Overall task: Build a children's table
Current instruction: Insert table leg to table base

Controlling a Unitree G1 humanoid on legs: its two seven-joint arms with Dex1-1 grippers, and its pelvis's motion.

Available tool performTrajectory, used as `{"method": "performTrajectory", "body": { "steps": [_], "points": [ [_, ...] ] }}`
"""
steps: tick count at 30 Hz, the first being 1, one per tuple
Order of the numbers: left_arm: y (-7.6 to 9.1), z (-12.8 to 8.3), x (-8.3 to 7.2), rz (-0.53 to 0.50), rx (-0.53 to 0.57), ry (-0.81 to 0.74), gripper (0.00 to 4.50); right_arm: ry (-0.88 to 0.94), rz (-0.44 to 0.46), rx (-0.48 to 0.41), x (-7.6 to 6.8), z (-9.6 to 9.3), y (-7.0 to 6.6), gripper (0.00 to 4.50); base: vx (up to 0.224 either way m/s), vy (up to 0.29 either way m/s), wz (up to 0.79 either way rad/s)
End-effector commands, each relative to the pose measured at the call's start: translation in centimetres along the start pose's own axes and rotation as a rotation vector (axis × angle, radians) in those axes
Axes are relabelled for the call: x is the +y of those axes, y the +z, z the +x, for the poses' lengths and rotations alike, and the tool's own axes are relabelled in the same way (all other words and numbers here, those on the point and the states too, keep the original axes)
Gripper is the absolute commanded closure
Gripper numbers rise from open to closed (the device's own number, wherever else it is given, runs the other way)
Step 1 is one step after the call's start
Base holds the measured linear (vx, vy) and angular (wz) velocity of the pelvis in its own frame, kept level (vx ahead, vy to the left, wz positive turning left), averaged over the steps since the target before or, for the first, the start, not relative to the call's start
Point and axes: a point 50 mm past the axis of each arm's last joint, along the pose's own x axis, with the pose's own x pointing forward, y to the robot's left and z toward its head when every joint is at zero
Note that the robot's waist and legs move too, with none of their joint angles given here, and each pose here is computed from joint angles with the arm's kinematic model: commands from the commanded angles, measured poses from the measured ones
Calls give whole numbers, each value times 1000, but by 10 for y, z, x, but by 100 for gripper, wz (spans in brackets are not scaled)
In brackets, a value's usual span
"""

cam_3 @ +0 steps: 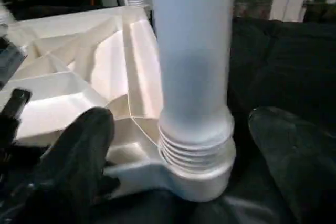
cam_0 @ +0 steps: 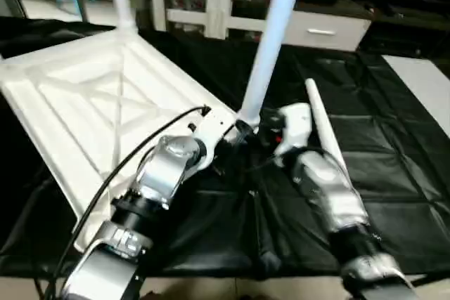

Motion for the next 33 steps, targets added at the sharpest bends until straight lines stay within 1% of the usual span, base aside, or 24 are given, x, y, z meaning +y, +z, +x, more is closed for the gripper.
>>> {"method": "performTrajectory", "body": {
  "steps": [1, 2, 3, 5, 7, 8, 10, 13, 14, 15, 18, 19, 21, 23, 25, 30, 32, 33],
  "points": [
    [13, -3, -6, 54, -69, -47, 450, 9, -2, -11, -6, -8, 8, 5, 0, 0, 0],
    [5, -8, -7, 78, -60, -111, 450, 58, -48, 29, -16, -24, 13, 5, 0, 0, 0],
    [5, -8, -7, 78, -60, -111, 450, 58, -48, 29, -16, -24, 13, 5, 0, 0, 0],
    [-2, -14, -10, 92, -54, -201, 450, 139, -96, 96, -22, -38, 16, 5, 0, 0, 0],
    [-11, -21, -13, 102, -37, -288, 450, 229, -118, 149, -25, -48, 17, 5, 0, 0, 0],
    [-11, -21, -13, 102, -37, -288, 450, 229, -118, 149, -25, -48, 17, 5, 0, 0, 0],
    [-19, -30, -15, 122, -20, -379, 450, 337, -123, 186, -23, -57, 20, 5, 0, 0, 0],
    [-22, -33, -15, 132, -13, -412, 450, 376, -125, 195, -22, -59, 21, 5, 0, 0, 0],
    [-25, -37, -17, 142, -4, -461, 450, 424, -129, 211, -20, -61, 23, 5, 0, 0, 0],
    [-26, -38, -17, 147, -4, -469, 450, 433, -127, 216, -19, -61, 23, 5, 0, 0, 0],
    [-33, -49, -23, 197, 9, -588, 450, 557, -115, 270, -13, -63, 23, 5, 0, 0, 0],
    [-36, -52, -23, 208, 25, -604, 450, 590, -124, 284, -11, -63, 23, 5, 0, 0, 0],
    [-36, -52, -23, 208, 25, -604, 450, 590, -124, 284, -11, -63, 23, 5, 0, 0, 0],
    [-40, -54, -22, 215, 56, -613, 450, 648, -151, 304, -7, -59, 24, 5, 0, 0, 0],
    [-42, -55, -21, 228, 66, -607, 450, 687, -151, 324, -6, -57, 23, 5, 0, 0, 0],
    [-42, -55, -20, 237, 70, -612, 450, 743, -162, 324, 0, -50, 22, 5, 0, 0, 0],
    [-43, -55, -21, 242, 73, -613, 450, 768, -178, 328, 2, -46, 21, 38, 0, 0, 0],
    [-43, -55, -21, 244, 74, -613, 450, 775, -180, 331, 2, -46, 21, 38, 0, 0, 0]
  ]
}}
